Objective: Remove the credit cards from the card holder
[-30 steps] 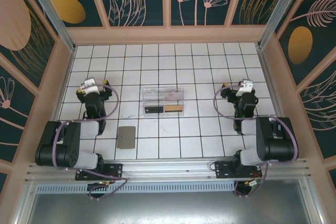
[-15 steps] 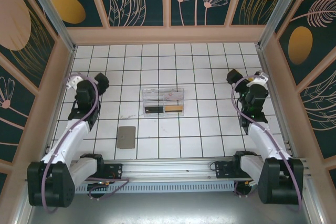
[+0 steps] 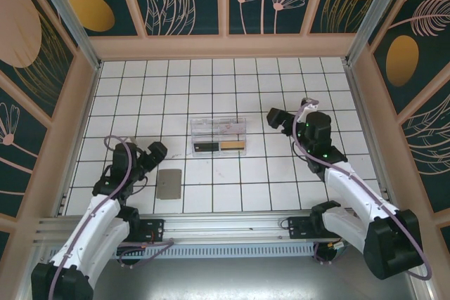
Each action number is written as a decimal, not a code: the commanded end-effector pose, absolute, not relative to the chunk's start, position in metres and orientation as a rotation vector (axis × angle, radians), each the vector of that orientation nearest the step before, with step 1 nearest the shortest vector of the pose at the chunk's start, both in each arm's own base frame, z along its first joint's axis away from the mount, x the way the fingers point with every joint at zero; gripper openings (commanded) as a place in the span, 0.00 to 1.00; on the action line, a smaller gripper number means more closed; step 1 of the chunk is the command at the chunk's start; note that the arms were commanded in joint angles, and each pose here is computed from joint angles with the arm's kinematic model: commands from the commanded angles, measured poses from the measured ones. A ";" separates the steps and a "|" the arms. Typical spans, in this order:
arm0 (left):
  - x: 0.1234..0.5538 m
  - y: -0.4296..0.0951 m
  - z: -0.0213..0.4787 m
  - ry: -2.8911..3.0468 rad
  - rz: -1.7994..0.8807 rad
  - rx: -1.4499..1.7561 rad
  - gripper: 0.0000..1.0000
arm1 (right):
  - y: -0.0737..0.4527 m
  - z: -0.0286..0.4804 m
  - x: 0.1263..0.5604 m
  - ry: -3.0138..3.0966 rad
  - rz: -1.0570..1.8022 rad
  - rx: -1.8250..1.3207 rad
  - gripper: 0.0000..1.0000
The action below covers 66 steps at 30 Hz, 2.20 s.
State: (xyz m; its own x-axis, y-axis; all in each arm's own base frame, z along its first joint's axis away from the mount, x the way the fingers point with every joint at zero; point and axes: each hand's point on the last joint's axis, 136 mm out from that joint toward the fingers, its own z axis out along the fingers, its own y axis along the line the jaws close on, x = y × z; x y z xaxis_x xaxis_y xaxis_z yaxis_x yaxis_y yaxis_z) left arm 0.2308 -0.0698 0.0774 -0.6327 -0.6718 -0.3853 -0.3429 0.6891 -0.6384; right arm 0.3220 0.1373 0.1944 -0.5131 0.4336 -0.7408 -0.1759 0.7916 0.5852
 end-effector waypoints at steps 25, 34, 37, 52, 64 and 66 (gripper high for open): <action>0.187 -0.193 0.073 2.515 -1.144 -0.499 0.94 | 0.165 0.206 0.299 2.018 0.684 0.115 0.99; 0.198 -0.232 0.085 2.523 -1.050 -0.385 0.96 | 0.178 0.197 0.285 2.076 0.724 0.067 0.98; 0.203 -0.218 0.081 2.533 -0.918 -0.404 0.97 | 0.199 0.188 0.271 2.106 0.805 -0.011 0.88; 0.202 -0.187 0.078 2.559 -0.592 -0.307 0.71 | 0.312 0.089 0.200 2.360 1.048 -0.281 0.25; 0.173 -0.201 0.061 2.669 -0.231 -0.125 0.60 | 0.319 0.076 0.197 2.367 1.039 -0.266 0.26; 0.172 -0.205 0.061 2.672 -0.205 -0.110 0.59 | 0.312 0.077 0.198 2.351 1.020 -0.244 0.27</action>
